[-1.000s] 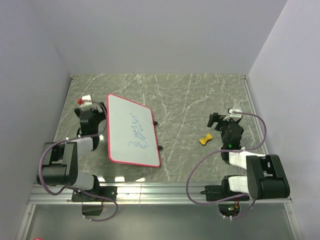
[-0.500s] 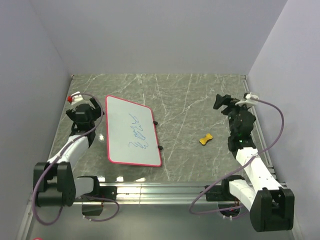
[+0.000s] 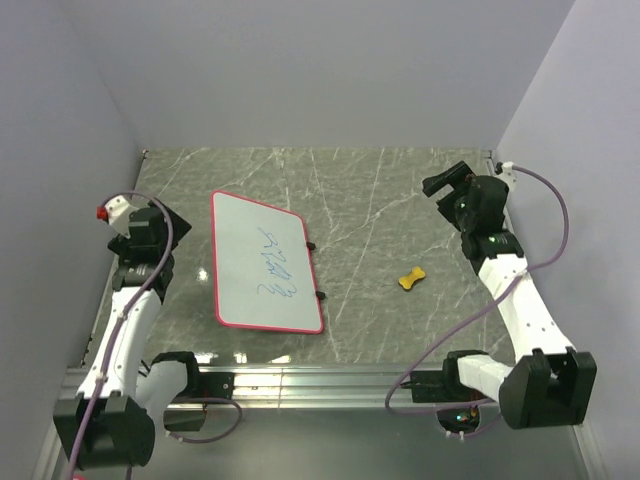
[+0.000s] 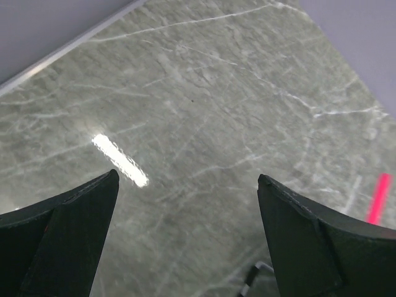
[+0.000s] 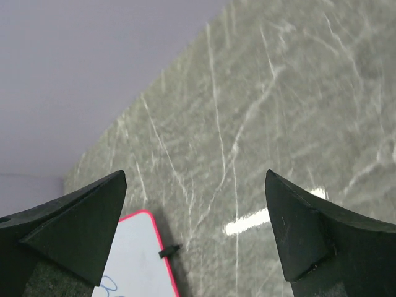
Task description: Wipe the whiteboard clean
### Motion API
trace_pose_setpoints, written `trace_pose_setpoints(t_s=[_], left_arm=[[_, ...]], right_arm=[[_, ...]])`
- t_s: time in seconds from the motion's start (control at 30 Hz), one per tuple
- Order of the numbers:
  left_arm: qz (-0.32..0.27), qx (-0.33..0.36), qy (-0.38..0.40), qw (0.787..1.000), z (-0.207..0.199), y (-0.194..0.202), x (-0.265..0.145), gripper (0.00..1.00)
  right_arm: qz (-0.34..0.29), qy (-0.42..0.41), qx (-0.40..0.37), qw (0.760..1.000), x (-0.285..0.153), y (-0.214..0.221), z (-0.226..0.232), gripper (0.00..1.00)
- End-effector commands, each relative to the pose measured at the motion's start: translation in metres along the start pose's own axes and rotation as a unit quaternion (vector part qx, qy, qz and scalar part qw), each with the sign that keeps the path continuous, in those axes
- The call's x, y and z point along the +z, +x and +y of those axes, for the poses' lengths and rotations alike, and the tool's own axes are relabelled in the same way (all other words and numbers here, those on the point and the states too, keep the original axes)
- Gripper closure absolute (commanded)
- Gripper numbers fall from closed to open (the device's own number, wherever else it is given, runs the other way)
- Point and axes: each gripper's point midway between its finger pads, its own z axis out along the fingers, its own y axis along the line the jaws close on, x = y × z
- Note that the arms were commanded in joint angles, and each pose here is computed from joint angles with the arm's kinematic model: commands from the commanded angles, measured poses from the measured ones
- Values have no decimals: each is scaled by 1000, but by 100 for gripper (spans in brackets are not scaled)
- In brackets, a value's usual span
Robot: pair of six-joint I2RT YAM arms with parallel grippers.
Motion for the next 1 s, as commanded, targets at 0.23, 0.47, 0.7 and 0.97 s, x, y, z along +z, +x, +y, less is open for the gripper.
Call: trace_pose_setpoints(t_s=[0.23,0.47,0.7,0.97], left_arm=[[128,-18,154,980,-52,-7,-79,1],[209,42,282,935,-88,14,-107,1],[269,65,283,918,-80,64,-95,2],[339,92,311,883,-86,107,-89,46]], right_arm=[[194,34,103,975,-15,66,7,0],[291,122,44,948,-49,120,-38,0],[301,117,5,946,-73,115,-41,1],[356,149,20,922,-78,151,-67,3]])
